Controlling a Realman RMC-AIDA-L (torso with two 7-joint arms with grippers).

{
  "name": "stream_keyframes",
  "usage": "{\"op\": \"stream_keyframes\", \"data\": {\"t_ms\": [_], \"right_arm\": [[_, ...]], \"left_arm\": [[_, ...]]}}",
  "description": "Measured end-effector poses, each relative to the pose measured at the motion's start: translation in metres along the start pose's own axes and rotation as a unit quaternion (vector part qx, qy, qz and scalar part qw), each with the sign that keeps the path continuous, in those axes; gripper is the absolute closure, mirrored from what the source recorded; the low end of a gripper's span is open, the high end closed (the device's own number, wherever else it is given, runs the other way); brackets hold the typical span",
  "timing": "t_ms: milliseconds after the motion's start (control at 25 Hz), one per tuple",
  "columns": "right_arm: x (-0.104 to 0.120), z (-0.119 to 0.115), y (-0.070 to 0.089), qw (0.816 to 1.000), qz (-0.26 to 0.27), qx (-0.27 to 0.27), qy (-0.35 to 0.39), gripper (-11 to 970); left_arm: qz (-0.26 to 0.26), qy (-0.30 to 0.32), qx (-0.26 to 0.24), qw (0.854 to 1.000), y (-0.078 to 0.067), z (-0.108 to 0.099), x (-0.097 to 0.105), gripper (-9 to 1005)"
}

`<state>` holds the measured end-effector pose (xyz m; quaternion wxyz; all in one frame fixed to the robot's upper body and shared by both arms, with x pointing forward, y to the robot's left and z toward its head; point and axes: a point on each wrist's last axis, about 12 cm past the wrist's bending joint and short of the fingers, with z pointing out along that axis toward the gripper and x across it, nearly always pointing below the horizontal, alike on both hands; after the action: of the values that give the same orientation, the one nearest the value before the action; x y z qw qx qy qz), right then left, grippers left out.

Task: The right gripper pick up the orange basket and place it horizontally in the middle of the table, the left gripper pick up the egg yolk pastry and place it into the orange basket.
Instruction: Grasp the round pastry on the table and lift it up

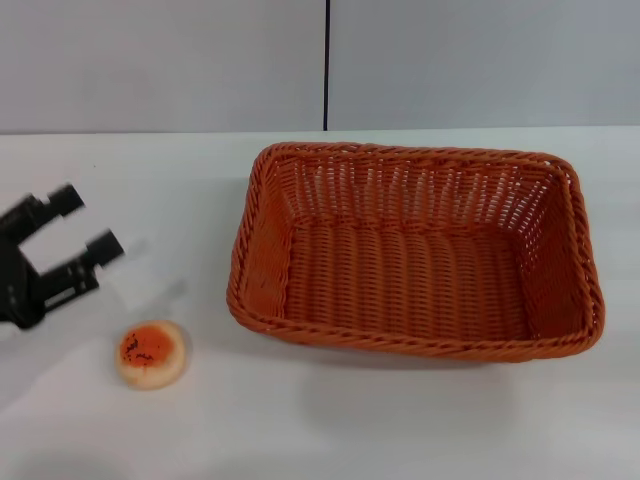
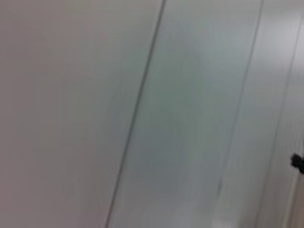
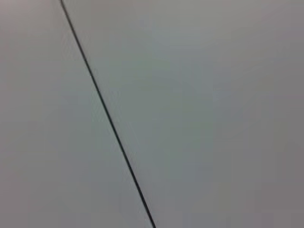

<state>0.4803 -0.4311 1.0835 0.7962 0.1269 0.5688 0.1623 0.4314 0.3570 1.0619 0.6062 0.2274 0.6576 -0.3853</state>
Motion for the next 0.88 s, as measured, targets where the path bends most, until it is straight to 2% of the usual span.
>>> {"op": "stream_keyframes", "data": {"t_ms": [320,560,880], "right_arm": [[0.003,0.009,0.0,1.0,0.004,0.004,0.006,568],[0.005,0.016,0.003,1.0,0.006,0.001,0.008,569],[0.006,0.018,0.003,1.0,0.009,0.005,0.011,568]], "left_arm": [[-0.014,0.055,0.005,0.998,-0.005,-0.004,0.015,267],[-0.034,0.1,-0.001,0.994,-0.009,0.001,0.034,270],[-0.043,0.126,-0.002,0.991,-0.013,0.006,0.045,274]]}}
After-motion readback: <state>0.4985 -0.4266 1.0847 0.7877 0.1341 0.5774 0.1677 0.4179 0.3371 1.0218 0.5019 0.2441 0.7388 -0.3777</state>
